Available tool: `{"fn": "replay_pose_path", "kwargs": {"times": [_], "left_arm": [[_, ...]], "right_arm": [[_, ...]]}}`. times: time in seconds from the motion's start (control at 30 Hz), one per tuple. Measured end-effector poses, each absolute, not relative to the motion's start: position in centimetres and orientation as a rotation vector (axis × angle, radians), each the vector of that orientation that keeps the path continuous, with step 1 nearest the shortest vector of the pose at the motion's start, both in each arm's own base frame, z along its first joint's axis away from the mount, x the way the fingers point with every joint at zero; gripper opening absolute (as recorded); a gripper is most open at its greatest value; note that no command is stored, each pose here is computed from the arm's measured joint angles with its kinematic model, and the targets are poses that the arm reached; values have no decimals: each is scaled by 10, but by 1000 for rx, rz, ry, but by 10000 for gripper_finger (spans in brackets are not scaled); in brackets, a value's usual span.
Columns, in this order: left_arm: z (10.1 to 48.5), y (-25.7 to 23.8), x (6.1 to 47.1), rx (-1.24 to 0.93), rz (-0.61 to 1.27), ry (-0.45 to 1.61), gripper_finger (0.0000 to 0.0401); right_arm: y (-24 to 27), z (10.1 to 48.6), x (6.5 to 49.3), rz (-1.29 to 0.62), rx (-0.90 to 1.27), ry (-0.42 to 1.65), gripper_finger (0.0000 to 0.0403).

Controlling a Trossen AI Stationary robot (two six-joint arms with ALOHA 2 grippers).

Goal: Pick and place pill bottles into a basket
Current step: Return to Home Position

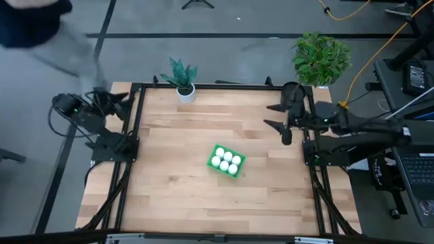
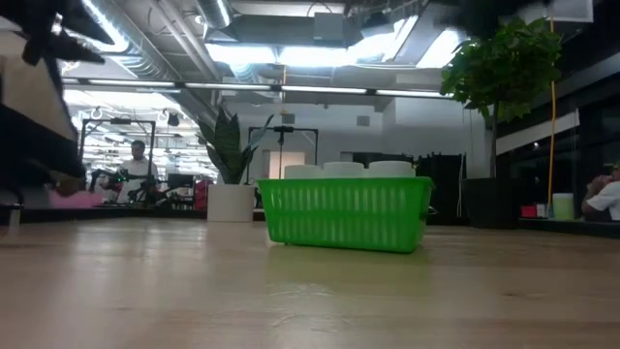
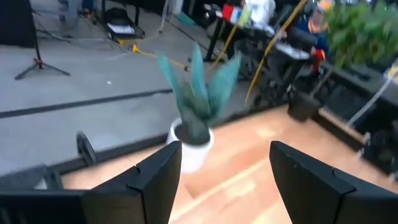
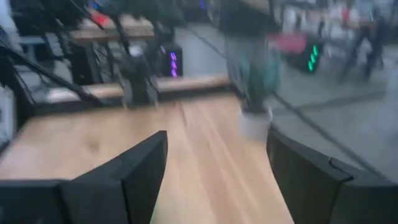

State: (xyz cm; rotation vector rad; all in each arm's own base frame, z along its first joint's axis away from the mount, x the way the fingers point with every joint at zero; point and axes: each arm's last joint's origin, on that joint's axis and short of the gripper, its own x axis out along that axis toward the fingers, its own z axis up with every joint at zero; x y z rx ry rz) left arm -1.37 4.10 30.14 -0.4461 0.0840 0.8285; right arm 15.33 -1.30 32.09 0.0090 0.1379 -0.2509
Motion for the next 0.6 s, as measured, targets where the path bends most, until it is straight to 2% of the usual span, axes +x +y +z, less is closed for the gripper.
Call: {"fn": "replay_pose_path", "kwargs": {"times": [0.13, 0.3, 0.4, 0.47, 0.6], "left_arm": [[281, 32, 0, -462, 822, 92, 237], [257, 22, 17, -489, 835, 77, 237], [247, 13, 31, -560, 808, 45, 237], [235, 6, 40, -511, 774, 109, 237], [204, -1, 52, -439, 801, 107, 237]], "right_arm": [[-18, 273, 143, -279, 91, 203, 276], [-16, 233, 131, -276, 152, 211, 276], [-15, 228, 126, -256, 207, 126, 276], [-14, 229, 121, -224, 216, 74, 276], [-13, 223, 111, -218, 169, 51, 274]]}}
